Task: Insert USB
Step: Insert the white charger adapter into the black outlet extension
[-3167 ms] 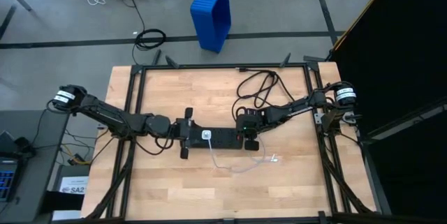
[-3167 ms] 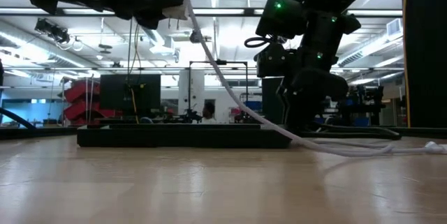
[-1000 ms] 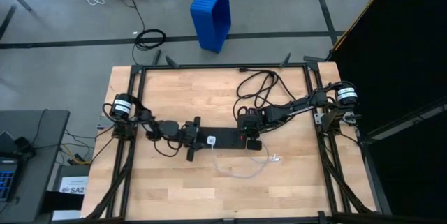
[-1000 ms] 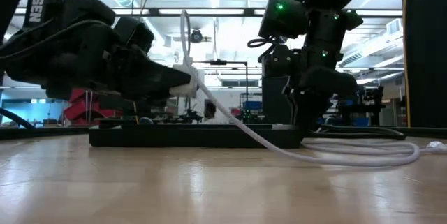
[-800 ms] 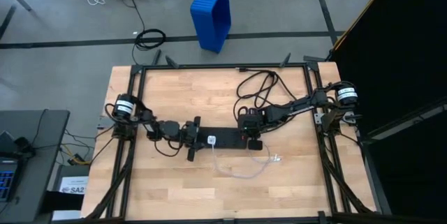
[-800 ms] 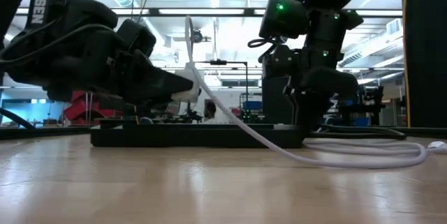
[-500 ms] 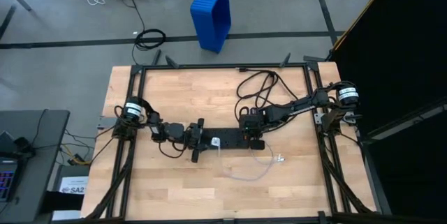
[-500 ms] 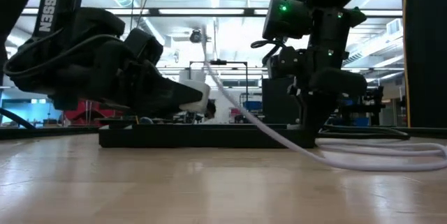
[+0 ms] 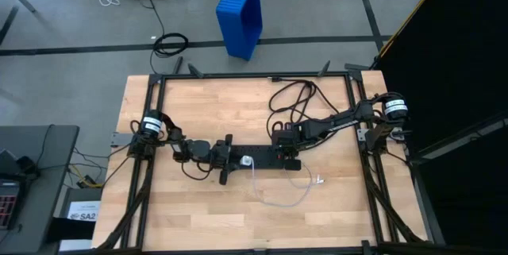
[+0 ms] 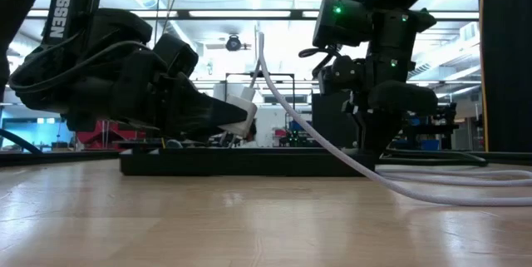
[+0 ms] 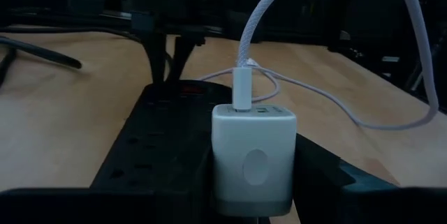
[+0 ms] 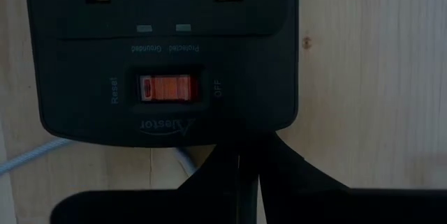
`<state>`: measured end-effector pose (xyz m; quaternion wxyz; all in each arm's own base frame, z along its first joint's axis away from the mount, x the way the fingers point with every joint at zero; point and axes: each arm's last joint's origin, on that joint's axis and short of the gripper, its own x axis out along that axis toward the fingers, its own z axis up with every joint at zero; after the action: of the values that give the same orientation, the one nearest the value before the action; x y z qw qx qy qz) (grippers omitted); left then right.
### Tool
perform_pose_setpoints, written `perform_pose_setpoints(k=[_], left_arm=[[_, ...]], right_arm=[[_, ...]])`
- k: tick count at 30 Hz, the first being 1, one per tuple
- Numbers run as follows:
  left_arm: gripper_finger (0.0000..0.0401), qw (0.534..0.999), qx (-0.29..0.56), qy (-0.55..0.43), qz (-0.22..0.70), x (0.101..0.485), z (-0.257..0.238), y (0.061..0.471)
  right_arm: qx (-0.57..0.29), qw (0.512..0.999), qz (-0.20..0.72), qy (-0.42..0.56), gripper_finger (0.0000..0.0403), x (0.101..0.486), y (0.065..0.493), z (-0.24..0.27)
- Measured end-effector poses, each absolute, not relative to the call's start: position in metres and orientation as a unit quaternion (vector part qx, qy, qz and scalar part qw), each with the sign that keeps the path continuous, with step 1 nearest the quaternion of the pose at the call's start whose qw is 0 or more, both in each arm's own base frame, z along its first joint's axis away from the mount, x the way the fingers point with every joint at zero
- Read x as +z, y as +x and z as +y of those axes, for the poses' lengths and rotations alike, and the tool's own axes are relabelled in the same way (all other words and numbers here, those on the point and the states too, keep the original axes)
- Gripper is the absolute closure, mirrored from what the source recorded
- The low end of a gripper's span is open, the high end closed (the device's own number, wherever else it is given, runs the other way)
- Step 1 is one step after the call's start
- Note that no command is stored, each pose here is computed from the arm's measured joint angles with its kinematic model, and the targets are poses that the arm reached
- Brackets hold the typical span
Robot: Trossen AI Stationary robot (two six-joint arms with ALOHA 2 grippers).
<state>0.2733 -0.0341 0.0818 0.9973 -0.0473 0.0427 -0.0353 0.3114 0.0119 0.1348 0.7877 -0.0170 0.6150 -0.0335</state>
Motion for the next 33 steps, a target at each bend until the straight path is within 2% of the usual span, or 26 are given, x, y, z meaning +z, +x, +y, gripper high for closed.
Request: perform_pose_setpoints(k=[12,22,33], left_arm=[[0.0272,0.998,-0.030,-0.036,0.030,0.086,-0.034,0.281],[0.0272,0.998,-0.008,-0.042,0.045,0.086,-0.030,0.261],[0.0272,0.998,-0.022,-0.050,0.032,0.090,-0.032,0.267]], right_arm=[[-0.033,0.794,0.607,-0.016,0.0402,0.135,0.314,0.012],[-0.033,0.795,0.605,-0.015,0.0402,0.135,0.314,0.012],[-0.036,0.797,0.602,-0.011,0.0402,0.135,0.315,0.012]])
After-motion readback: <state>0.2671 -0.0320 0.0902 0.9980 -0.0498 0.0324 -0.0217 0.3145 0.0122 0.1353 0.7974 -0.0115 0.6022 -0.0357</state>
